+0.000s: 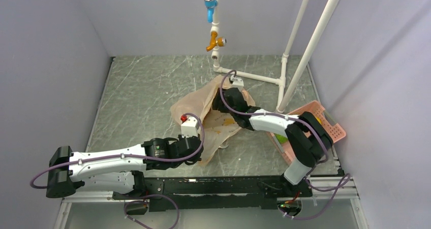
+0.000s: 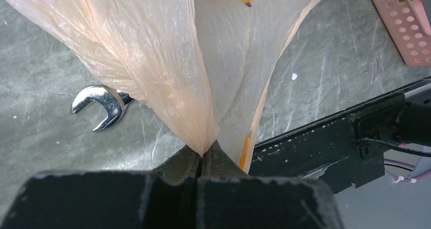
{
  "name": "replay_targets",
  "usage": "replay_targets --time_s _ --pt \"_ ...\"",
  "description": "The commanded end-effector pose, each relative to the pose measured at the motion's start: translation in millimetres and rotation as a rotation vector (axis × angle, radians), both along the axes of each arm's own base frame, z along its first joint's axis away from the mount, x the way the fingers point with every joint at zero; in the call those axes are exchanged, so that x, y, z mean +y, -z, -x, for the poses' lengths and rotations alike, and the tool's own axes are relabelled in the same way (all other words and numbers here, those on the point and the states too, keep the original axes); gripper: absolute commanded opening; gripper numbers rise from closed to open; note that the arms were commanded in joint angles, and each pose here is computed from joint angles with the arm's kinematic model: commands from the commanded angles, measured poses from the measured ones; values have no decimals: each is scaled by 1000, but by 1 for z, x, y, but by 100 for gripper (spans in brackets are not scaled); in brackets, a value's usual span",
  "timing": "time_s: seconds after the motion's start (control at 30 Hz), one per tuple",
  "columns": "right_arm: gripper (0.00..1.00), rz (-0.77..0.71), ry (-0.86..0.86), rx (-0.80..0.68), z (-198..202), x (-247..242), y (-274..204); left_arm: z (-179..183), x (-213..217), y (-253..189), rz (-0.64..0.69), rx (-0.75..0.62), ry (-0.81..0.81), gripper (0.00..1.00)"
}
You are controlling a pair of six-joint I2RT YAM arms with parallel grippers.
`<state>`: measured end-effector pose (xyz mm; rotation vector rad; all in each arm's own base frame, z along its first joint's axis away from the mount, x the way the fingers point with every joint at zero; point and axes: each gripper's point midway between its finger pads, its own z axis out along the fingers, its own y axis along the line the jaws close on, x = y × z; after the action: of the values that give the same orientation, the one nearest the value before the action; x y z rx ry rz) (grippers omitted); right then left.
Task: Take the fake fruits out of the plastic bag
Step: Take out the fake fruit from the plastic bag, then place the fake fruit in the bin.
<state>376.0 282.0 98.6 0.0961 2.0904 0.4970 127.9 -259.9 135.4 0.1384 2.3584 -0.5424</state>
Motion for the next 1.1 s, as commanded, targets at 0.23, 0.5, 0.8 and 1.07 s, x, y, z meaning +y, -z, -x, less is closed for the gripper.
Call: replay_targets --time_s 0.23,0.5,0.8,1.07 --pt "0 -233 -415 77 108 30 -37 -3 -6 -11 36 -10 -24 0" --pt "0 -158 -506 -42 159 -15 -59 -1 -1 -9 34 -4 -30 0" --pt "0 -179 -159 -292 165 -109 -87 -2 3 -5 30 -8 -35 0" --pt "0 -63 304 -297 140 -188 -89 -3 1 -11 14 -13 -27 0"
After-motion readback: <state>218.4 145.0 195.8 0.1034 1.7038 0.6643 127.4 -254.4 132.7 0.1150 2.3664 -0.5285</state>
